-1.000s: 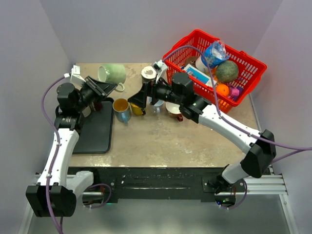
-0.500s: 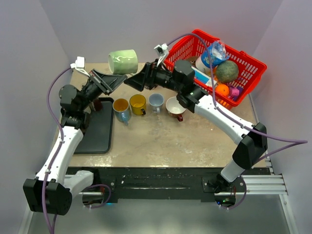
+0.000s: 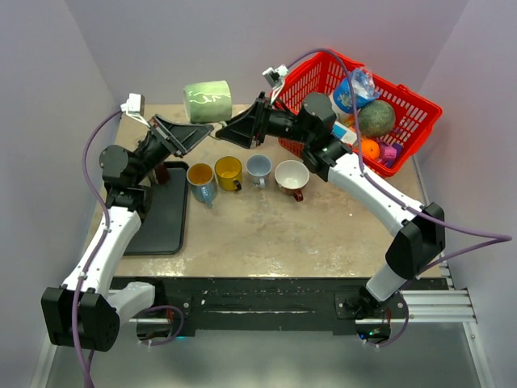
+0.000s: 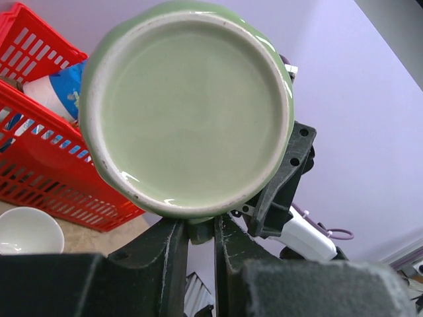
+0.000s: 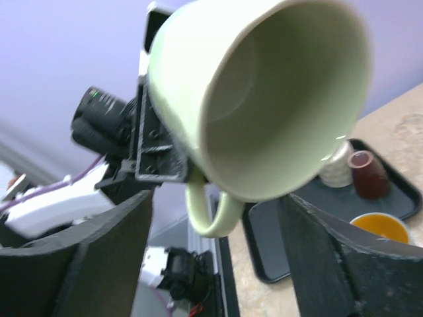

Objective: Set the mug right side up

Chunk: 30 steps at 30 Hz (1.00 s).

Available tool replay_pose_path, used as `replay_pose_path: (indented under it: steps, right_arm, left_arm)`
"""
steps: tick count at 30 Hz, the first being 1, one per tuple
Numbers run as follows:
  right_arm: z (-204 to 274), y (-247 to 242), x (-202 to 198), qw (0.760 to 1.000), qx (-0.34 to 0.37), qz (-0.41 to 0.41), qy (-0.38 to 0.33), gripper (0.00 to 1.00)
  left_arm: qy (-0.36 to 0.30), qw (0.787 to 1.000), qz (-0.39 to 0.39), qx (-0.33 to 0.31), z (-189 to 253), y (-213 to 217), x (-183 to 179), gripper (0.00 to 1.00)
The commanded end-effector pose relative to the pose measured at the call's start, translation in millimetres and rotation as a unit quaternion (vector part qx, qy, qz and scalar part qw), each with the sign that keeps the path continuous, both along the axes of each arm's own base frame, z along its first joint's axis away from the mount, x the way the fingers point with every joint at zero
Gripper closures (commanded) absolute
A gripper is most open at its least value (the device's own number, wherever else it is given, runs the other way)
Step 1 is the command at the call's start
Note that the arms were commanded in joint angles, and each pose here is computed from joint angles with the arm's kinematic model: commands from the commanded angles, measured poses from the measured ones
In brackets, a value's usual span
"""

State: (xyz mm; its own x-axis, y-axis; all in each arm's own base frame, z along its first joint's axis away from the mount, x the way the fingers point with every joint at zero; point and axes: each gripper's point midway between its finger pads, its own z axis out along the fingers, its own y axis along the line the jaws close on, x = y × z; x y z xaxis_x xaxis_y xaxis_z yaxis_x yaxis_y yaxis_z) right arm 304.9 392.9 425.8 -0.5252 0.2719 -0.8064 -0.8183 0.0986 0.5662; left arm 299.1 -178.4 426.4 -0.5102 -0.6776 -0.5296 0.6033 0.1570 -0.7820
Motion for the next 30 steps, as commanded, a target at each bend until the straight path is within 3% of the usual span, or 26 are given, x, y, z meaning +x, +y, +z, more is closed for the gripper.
replay_pose_path:
  steps: [1,6,10,13,15,19,20,21,25,27,28,30]
  right_arm:
    - [28,-3,-37,0.996,0.024,0.068,-0.046,0.25]
    - [31,2,-38,0.995,0.031,0.09,-0.038,0.41]
    - [30,5,-37,0.994,0.035,0.096,-0.028,0.64]
    - [30,5,-38,0.994,0.038,0.102,-0.023,0.76]
    - [31,5,-37,0.994,0.04,0.097,-0.022,0.97]
    - [28,4,-33,0.996,0.04,0.083,-0.01,1.0]
    - [25,3,-31,0.996,0.039,0.077,-0.004,1.0]
    - [24,2,-30,0.997,0.04,0.072,-0.001,1.0]
    - [22,-6,-20,0.998,0.045,0.034,0.014,1.0]
    - [21,-14,-16,0.999,0.047,0.017,0.02,1.0]
    - [18,-16,-13,0.999,0.043,0.009,0.026,1.0]
    - [16,-22,-7,0.999,0.04,-0.015,0.031,1.0]
  left_arm:
    - [-0.088,0.996,-0.007,-0.011,38,-1,-18,1.0]
    - [-0.087,0.996,-0.013,-0.003,31,-6,-18,1.0]
    - [-0.092,0.996,-0.015,0.007,27,-10,-17,1.0]
    - [-0.087,0.996,-0.02,0.011,21,-14,-15,1.0]
    - [-0.084,0.996,-0.023,0.015,16,-16,-13,1.0]
    - [-0.067,0.997,-0.025,0.027,4,-20,-6,1.0]
    - [-0.066,0.997,-0.019,0.033,1,-19,-3,0.94]
    - [-0.061,0.997,-0.016,0.038,-2,-19,-1,0.76]
    - [-0.044,0.997,-0.002,0.06,-15,-18,6,0.35]
    - [-0.048,0.996,0.011,0.077,-18,-16,7,0.24]
    - [-0.039,0.995,0.015,0.085,-23,-15,9,0.13]
    - [-0.047,0.993,0.023,0.104,-25,-14,10,0.07]
